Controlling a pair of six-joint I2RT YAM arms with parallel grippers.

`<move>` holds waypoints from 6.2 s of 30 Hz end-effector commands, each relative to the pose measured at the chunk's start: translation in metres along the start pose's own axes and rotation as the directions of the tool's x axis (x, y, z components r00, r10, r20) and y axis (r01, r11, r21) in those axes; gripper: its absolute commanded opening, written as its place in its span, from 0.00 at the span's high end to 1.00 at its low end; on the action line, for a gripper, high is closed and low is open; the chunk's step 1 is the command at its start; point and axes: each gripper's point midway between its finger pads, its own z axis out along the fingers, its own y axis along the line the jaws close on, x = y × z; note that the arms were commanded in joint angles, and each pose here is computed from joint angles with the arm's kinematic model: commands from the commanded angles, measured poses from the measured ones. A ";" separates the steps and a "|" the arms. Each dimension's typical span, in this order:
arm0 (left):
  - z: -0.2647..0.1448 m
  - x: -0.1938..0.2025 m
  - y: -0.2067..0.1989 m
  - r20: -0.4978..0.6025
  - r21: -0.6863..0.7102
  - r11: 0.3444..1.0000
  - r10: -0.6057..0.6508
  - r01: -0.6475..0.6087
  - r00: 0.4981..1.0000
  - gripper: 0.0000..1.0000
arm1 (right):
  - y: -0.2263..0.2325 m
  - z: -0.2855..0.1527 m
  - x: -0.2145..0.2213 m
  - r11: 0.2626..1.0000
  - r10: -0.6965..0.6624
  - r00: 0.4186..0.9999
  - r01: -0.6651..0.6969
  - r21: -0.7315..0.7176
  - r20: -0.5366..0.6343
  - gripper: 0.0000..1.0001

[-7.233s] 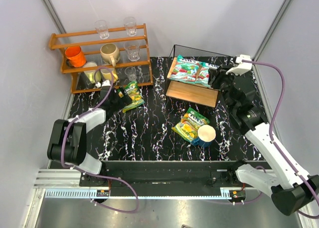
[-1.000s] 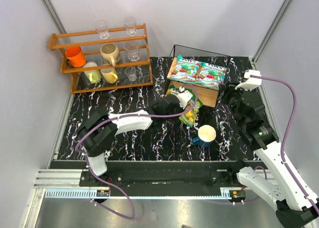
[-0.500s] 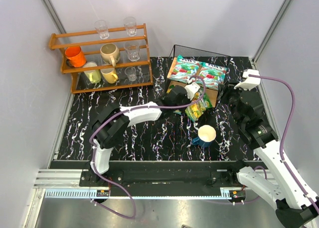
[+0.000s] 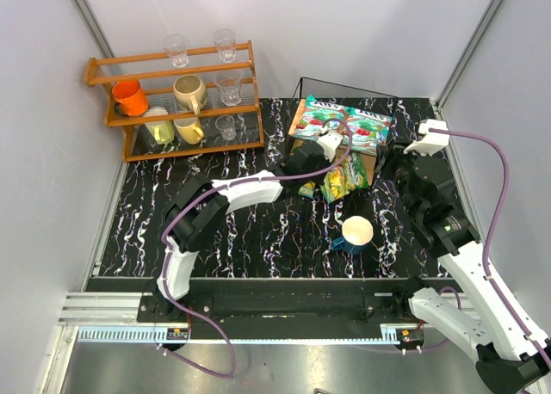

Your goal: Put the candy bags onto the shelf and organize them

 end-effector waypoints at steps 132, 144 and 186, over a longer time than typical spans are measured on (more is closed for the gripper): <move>-0.058 -0.034 0.006 0.201 0.060 0.944 -0.331 0.326 0.922 0.48 | -0.002 -0.012 -0.017 0.999 0.040 0.998 -0.040 0.003 0.053 0.50; -0.107 0.093 0.041 0.092 -0.169 0.826 -0.530 0.538 0.843 0.43 | -0.001 -0.015 -0.019 0.998 0.056 0.997 -0.056 -0.007 0.059 0.50; -0.021 0.078 0.090 0.033 -0.212 0.783 -0.593 0.585 0.805 1.00 | -0.006 -0.010 -0.015 0.999 0.024 0.998 -0.026 0.021 0.053 0.49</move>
